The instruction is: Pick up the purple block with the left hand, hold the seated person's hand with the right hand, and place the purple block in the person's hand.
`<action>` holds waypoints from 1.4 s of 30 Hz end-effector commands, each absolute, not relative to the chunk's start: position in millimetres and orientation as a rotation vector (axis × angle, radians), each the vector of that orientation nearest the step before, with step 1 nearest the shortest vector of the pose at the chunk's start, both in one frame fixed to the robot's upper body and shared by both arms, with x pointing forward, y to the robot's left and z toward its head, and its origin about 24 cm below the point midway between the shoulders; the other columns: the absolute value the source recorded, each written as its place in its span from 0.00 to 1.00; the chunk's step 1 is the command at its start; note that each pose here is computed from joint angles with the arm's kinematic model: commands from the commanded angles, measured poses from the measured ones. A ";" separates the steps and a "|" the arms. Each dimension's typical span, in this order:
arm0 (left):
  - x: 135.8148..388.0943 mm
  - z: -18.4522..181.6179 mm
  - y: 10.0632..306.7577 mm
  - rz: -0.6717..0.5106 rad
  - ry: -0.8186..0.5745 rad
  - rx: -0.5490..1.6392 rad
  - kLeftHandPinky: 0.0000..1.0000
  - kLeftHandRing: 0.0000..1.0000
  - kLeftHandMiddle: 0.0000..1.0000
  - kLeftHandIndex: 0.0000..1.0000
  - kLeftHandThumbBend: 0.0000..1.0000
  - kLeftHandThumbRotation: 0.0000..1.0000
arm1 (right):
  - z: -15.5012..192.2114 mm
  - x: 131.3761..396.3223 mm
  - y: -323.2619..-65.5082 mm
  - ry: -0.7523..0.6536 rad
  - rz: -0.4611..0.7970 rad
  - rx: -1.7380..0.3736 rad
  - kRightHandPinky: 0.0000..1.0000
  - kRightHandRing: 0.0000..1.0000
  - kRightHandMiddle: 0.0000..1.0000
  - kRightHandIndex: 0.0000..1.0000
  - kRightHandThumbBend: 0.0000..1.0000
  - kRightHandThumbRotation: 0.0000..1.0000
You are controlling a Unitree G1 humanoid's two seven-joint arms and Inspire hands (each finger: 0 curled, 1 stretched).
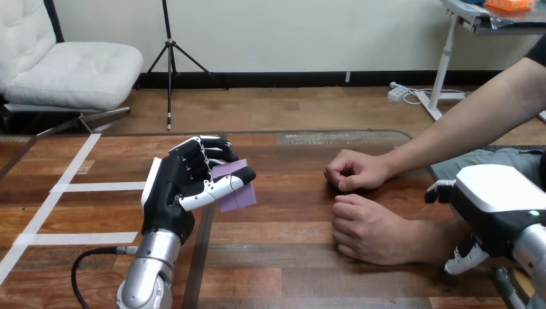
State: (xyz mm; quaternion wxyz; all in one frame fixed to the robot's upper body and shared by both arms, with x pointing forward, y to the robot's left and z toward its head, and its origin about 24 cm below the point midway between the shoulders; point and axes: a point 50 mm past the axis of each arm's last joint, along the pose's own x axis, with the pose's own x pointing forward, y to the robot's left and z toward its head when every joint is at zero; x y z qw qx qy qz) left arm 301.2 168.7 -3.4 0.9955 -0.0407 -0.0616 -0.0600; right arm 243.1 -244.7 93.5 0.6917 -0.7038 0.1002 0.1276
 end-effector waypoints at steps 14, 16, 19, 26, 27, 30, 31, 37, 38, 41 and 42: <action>312.6 22.4 170.0 -0.132 -0.254 -0.057 0.35 0.40 0.47 0.49 0.87 0.06 | 107.9 266.4 -242.1 0.217 0.291 -1.676 0.80 0.79 0.81 0.79 0.89 0.03; 312.5 22.5 170.0 -0.134 -0.255 -0.058 0.34 0.40 0.47 0.49 0.87 0.06 | 107.5 267.7 -241.8 0.223 0.298 -1.679 0.80 0.80 0.81 0.79 0.89 0.03; 312.5 22.6 170.0 -0.137 -0.256 -0.062 0.34 0.40 0.47 0.49 0.87 0.06 | 106.5 269.4 -241.2 0.228 0.305 -1.686 0.80 0.80 0.81 0.79 0.87 0.03; 313.0 23.2 171.2 -0.142 -0.257 -0.074 0.34 0.40 0.48 0.49 0.87 0.05 | 102.6 273.2 -239.1 0.244 0.319 -1.698 0.80 0.80 0.80 0.79 0.87 0.06; 313.0 23.3 171.4 -0.142 -0.257 -0.075 0.34 0.40 0.48 0.49 0.87 0.05 | 102.1 273.6 -238.9 0.245 0.320 -1.699 0.80 0.80 0.80 0.79 0.87 0.06; 313.0 23.6 171.7 -0.142 -0.259 -0.072 0.34 0.40 0.48 0.49 0.88 0.05 | 100.0 275.1 -238.8 0.250 0.325 -1.701 0.80 0.80 0.80 0.78 0.87 0.07; 312.9 23.7 171.8 -0.142 -0.260 -0.072 0.34 0.40 0.48 0.49 0.88 0.06 | 99.4 275.4 -238.8 0.251 0.326 -1.701 0.80 0.80 0.80 0.78 0.87 0.07; 312.6 24.9 172.1 -0.143 -0.268 -0.060 0.35 0.40 0.47 0.49 0.88 0.06 | 94.8 279.2 -238.5 0.261 0.345 -1.721 0.79 0.79 0.79 0.78 0.86 0.07; 312.5 24.9 172.3 -0.143 -0.268 -0.058 0.35 0.40 0.47 0.49 0.88 0.06 | 94.1 279.6 -238.4 0.262 0.347 -1.723 0.79 0.79 0.79 0.78 0.86 0.07; 312.4 25.0 172.3 -0.144 -0.269 -0.062 0.35 0.40 0.47 0.49 0.88 0.06 | 92.0 280.8 -238.0 0.266 0.354 -1.731 0.79 0.79 0.79 0.78 0.85 0.07; 312.3 25.1 172.3 -0.144 -0.269 -0.063 0.35 0.40 0.47 0.49 0.88 0.06 | 91.6 281.1 -237.9 0.267 0.356 -1.733 0.79 0.79 0.79 0.78 0.85 0.07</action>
